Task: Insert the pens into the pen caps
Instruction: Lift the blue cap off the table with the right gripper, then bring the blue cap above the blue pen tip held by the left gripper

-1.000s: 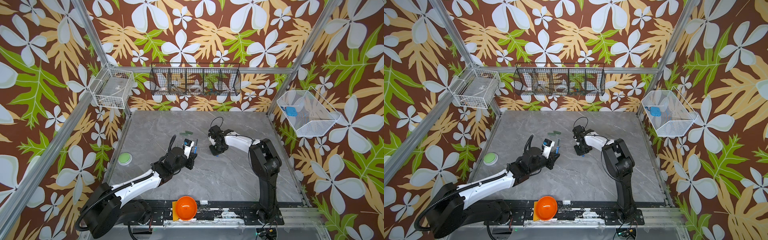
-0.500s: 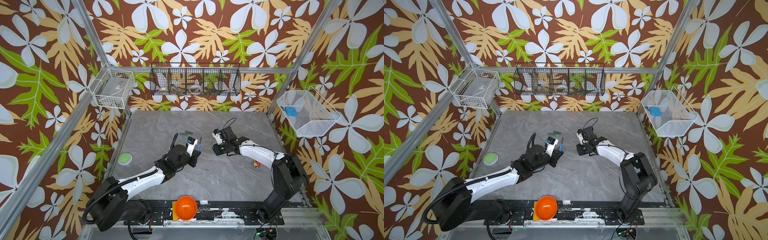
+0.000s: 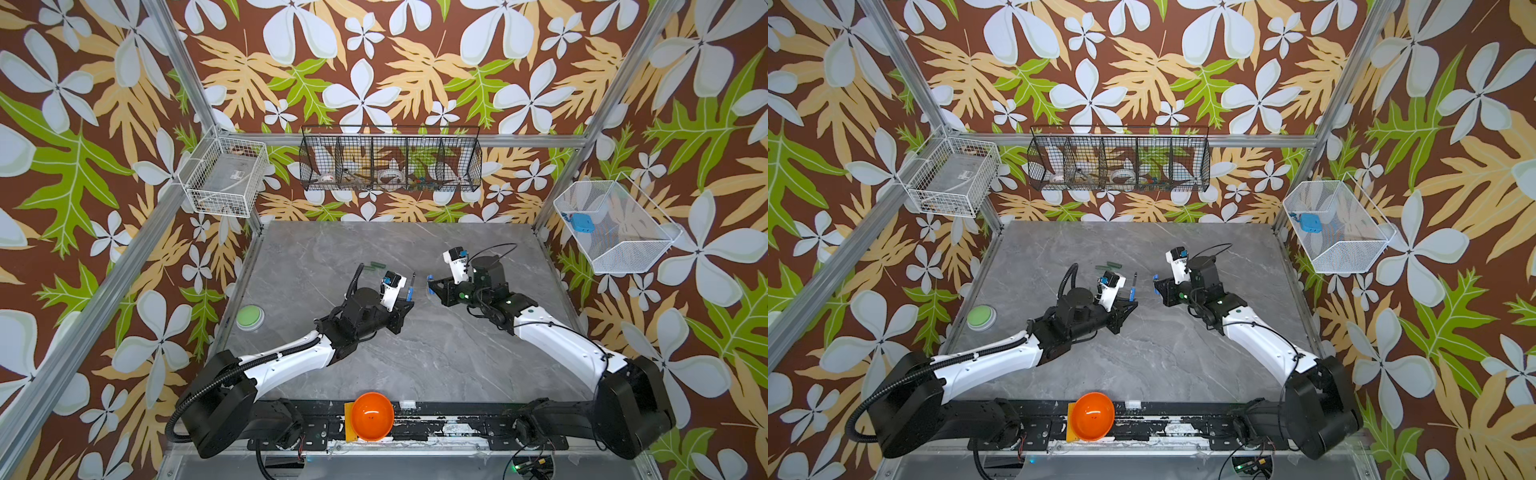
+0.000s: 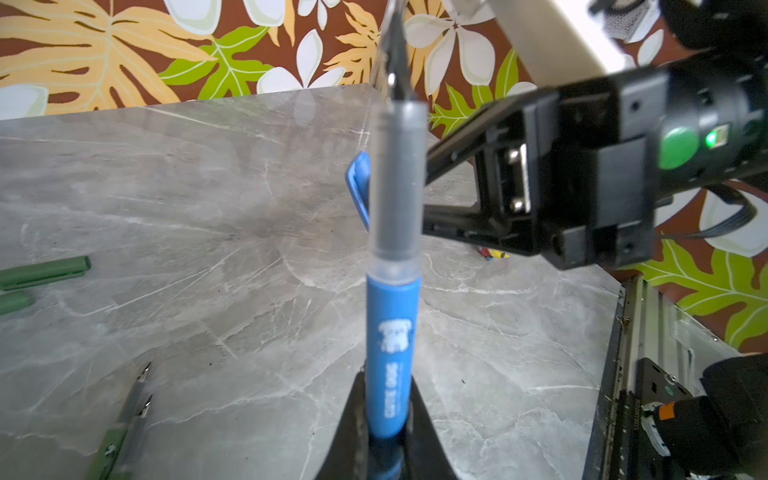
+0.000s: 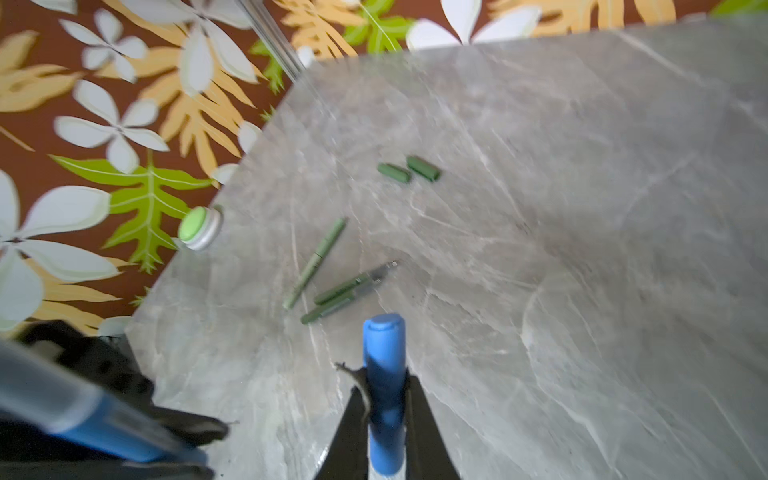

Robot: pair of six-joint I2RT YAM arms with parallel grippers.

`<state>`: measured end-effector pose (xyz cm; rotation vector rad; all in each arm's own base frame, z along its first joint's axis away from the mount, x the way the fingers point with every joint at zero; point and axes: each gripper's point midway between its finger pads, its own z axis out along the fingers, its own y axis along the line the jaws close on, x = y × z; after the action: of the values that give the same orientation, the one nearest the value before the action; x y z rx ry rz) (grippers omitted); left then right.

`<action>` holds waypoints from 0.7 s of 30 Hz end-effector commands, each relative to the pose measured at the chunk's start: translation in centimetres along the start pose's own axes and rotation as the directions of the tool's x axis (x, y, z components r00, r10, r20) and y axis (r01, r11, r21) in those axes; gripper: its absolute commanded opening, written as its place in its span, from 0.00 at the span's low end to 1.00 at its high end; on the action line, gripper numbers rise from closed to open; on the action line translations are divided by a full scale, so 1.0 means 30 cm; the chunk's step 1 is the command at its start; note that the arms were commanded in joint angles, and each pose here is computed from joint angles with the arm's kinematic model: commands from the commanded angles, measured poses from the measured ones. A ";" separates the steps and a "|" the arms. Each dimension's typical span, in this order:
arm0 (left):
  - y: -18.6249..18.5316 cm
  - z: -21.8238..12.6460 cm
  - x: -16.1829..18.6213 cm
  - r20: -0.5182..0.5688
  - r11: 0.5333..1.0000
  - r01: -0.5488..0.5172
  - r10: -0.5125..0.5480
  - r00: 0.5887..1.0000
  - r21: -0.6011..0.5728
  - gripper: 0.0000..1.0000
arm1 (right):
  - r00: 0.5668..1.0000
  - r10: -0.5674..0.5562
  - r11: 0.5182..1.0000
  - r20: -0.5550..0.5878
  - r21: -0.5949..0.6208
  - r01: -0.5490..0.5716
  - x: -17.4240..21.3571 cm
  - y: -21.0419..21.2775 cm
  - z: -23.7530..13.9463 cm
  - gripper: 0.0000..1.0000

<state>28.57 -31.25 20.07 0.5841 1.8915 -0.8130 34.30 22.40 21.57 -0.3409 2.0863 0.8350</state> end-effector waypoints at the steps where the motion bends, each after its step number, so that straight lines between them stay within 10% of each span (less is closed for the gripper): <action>1: -0.021 -0.015 -0.061 0.060 0.999 -0.032 0.032 0.998 0.001 0.00 | 0.980 0.002 0.991 0.197 -0.128 0.024 -0.157 0.101 -0.073 0.15; 21: -0.052 -0.007 -0.065 0.060 0.997 -0.070 0.068 0.996 0.034 0.00 | 0.934 0.070 0.898 0.349 -0.429 0.093 -0.307 0.313 -0.202 0.16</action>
<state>28.09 -31.86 21.33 0.6330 1.8356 -0.8002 32.14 24.46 34.00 -0.3706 1.6087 1.2242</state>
